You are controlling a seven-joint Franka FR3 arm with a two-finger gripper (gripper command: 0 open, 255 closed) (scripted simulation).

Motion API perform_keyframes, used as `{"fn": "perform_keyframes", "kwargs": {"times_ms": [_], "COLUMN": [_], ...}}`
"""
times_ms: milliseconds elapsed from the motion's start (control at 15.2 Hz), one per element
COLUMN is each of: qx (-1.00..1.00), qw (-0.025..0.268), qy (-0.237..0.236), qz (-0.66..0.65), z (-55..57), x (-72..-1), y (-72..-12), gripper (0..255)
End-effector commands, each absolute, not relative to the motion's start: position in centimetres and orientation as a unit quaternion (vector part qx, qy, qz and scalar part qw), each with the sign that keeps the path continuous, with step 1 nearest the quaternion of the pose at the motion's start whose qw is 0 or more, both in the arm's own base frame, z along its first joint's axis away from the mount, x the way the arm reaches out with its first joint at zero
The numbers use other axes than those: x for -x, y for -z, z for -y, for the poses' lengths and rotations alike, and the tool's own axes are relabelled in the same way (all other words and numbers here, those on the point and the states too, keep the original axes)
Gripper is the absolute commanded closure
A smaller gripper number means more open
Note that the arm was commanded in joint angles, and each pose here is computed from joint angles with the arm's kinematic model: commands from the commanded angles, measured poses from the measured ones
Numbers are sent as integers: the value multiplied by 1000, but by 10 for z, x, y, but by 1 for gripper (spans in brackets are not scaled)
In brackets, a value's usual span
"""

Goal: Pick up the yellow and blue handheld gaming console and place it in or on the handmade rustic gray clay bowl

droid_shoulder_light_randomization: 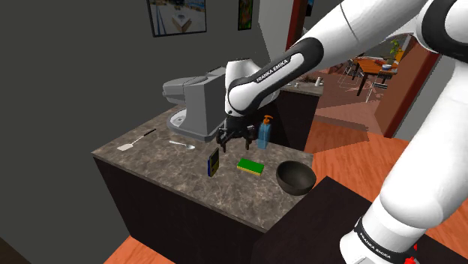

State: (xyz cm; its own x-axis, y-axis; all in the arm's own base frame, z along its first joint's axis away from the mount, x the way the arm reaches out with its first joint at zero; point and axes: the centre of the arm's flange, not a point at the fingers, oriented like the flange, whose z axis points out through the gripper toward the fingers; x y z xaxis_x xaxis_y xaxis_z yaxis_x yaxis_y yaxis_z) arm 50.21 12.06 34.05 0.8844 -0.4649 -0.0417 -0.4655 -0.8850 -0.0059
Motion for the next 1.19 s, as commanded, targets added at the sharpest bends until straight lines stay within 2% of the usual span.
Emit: {"fn": "perform_keyframes", "kwargs": {"times_ms": [0, 858, 1122], "qx": [966, 932, 931], "qw": [10, 22, 22], "qy": [-17, 2, 3], "qz": [-257, -361, -365], "z": [-127, -139, -139], "x": [-521, -651, -657], "y": [-323, -220, -200], "gripper": [0, 0, 0]}}
